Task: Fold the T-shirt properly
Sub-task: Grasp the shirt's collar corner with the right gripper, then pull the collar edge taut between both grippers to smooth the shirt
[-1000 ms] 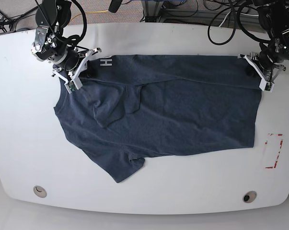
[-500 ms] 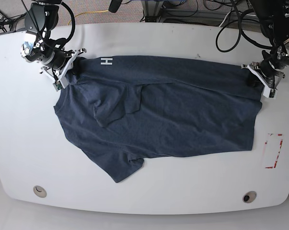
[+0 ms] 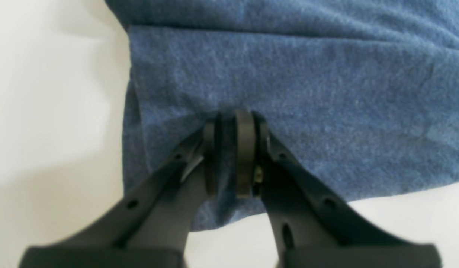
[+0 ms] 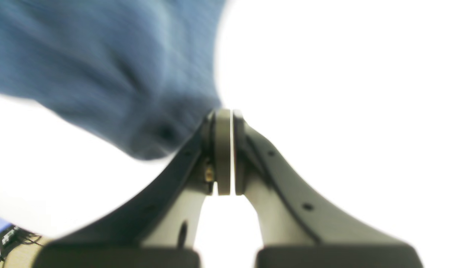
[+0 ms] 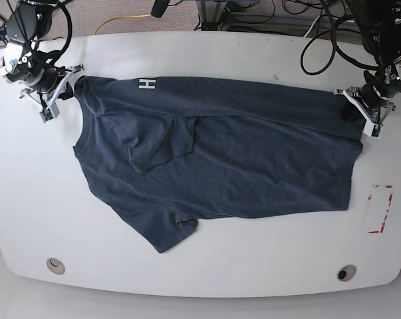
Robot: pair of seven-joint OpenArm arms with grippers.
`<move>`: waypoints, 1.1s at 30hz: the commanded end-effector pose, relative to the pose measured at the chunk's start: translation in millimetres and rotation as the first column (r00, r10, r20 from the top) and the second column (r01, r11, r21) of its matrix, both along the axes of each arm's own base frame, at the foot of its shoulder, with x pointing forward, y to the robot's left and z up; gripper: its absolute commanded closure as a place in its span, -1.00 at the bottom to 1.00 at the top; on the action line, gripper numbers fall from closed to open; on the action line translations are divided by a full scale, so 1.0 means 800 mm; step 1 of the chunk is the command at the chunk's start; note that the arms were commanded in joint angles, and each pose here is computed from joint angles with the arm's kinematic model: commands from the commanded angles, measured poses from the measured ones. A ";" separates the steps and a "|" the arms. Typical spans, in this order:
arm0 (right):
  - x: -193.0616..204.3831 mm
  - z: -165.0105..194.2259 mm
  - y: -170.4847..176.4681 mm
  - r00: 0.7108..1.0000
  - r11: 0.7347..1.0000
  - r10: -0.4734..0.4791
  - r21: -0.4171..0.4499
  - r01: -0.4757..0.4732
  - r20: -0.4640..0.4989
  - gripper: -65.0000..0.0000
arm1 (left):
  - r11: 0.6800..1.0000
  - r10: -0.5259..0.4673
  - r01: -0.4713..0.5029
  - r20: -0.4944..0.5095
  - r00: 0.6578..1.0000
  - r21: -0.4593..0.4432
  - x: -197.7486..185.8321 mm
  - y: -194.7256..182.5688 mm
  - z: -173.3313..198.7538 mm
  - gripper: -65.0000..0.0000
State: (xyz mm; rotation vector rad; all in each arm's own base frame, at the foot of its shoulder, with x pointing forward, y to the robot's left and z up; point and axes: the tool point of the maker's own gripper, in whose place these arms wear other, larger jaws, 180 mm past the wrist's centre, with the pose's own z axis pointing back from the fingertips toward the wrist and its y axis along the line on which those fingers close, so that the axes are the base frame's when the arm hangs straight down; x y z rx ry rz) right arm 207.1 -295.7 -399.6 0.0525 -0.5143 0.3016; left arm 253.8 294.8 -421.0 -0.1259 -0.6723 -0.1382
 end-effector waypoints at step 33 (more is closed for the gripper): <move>-0.007 -0.017 0.056 0.990 0.974 -0.142 0.182 0.136 0.019 0.06 | 0.992 -0.041 0.058 -0.151 0.988 0.112 -0.047 0.008 -0.009 0.85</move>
